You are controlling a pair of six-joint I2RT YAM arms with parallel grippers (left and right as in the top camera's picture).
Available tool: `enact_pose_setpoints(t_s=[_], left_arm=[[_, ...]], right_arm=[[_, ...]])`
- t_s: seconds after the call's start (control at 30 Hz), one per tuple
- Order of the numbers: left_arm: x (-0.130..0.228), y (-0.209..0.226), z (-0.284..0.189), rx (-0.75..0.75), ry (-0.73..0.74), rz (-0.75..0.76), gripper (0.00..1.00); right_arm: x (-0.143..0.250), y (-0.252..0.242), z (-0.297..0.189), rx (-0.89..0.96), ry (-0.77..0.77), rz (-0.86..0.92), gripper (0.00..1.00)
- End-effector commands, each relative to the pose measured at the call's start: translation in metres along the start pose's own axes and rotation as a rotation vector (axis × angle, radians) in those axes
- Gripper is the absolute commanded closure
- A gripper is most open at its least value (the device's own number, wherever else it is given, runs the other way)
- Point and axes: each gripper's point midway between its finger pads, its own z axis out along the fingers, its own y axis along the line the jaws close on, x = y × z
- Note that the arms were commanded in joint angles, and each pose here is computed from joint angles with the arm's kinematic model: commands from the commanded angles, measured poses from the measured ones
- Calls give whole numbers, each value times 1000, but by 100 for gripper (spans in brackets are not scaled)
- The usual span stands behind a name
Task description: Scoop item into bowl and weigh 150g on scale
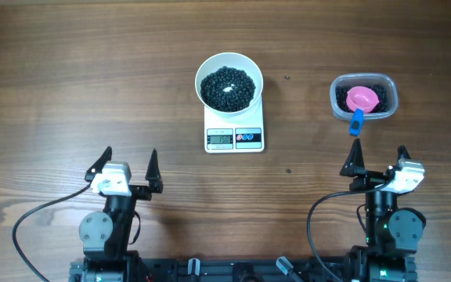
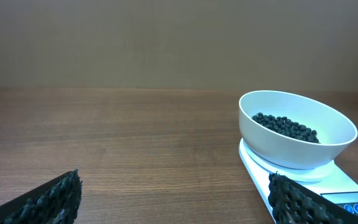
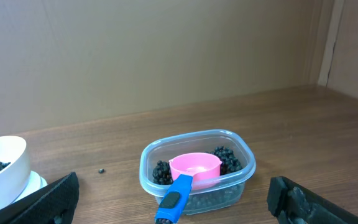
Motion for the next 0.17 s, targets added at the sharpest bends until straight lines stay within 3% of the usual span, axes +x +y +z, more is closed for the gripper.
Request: enact_pose_setpoints(t_s=[0.0,0.13], left_arm=[[2,4,0,-21,-2,-13,0],[2,4,0,-21,-2,-13,0]], right_arm=[[-3,0,-1,4,-18,-18,0],[-3,0,-1,4,-18,-18,0]])
